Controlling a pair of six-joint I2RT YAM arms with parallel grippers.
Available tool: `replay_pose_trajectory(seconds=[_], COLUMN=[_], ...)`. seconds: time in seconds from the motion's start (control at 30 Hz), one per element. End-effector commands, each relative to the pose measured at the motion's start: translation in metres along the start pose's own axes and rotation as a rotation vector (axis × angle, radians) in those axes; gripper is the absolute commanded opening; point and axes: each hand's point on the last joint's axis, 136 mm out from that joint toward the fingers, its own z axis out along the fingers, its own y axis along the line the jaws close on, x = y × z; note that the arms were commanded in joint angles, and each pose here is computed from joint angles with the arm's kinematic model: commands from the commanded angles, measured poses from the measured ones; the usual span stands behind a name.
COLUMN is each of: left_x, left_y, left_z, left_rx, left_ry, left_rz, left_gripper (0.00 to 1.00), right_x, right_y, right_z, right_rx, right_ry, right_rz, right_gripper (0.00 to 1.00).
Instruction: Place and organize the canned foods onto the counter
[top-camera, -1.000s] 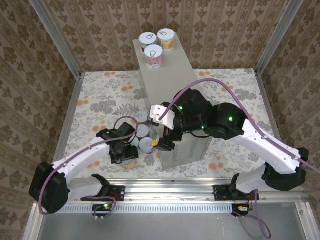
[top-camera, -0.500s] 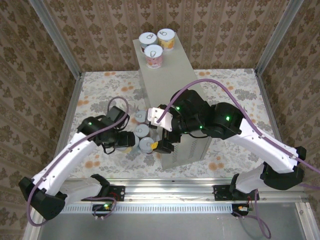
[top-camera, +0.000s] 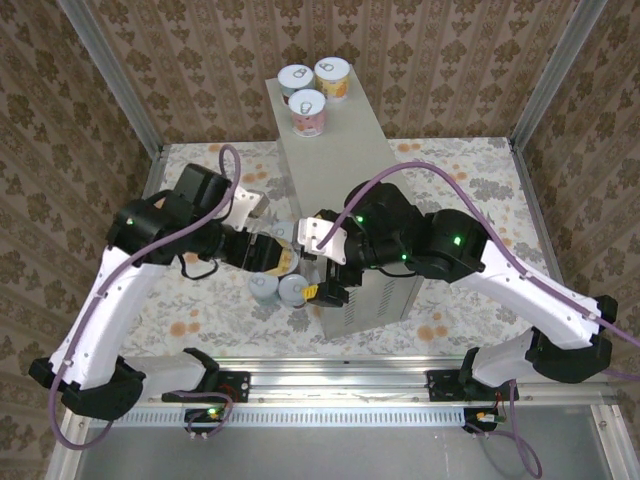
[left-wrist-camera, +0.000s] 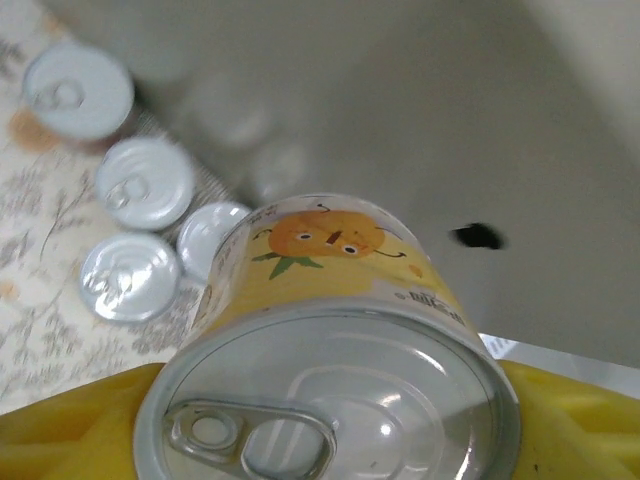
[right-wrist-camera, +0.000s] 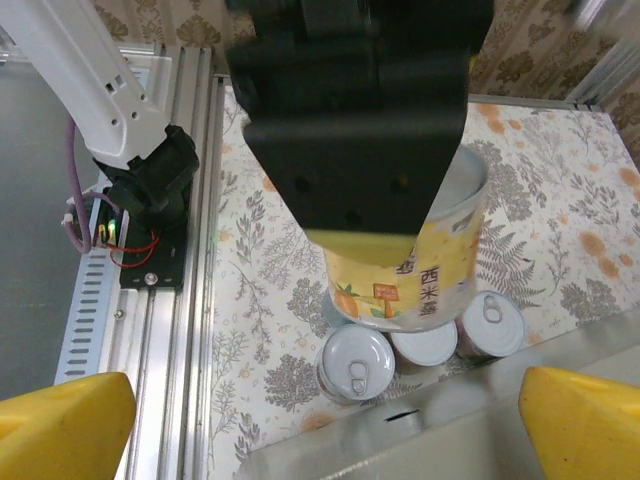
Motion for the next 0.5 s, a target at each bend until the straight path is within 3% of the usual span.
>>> replay_pose_trajectory(seconds=[0.0,0.2,0.47], left_x=[-0.005,-0.017,-0.021], left_y=[-0.042,-0.074,-0.089], left_z=[-0.026,-0.046,-0.062], left_rx=[0.171,0.317,0.387], left_ry=[-0.050,-0.142,-0.191], left_rz=[0.166,0.246,0.305], left_gripper=[0.54,0.54,0.55], right_x=[-0.010,-0.014,-0.019], right_y=[-0.007,-0.017,-0.025], right_z=[-0.012,-0.014,0.002], right_rx=[0.035,0.057,0.026], right_ry=[-0.061,-0.081,-0.086], right_rz=[-0.003,0.017,0.050], right_gripper=[1.00,1.00,1.00])
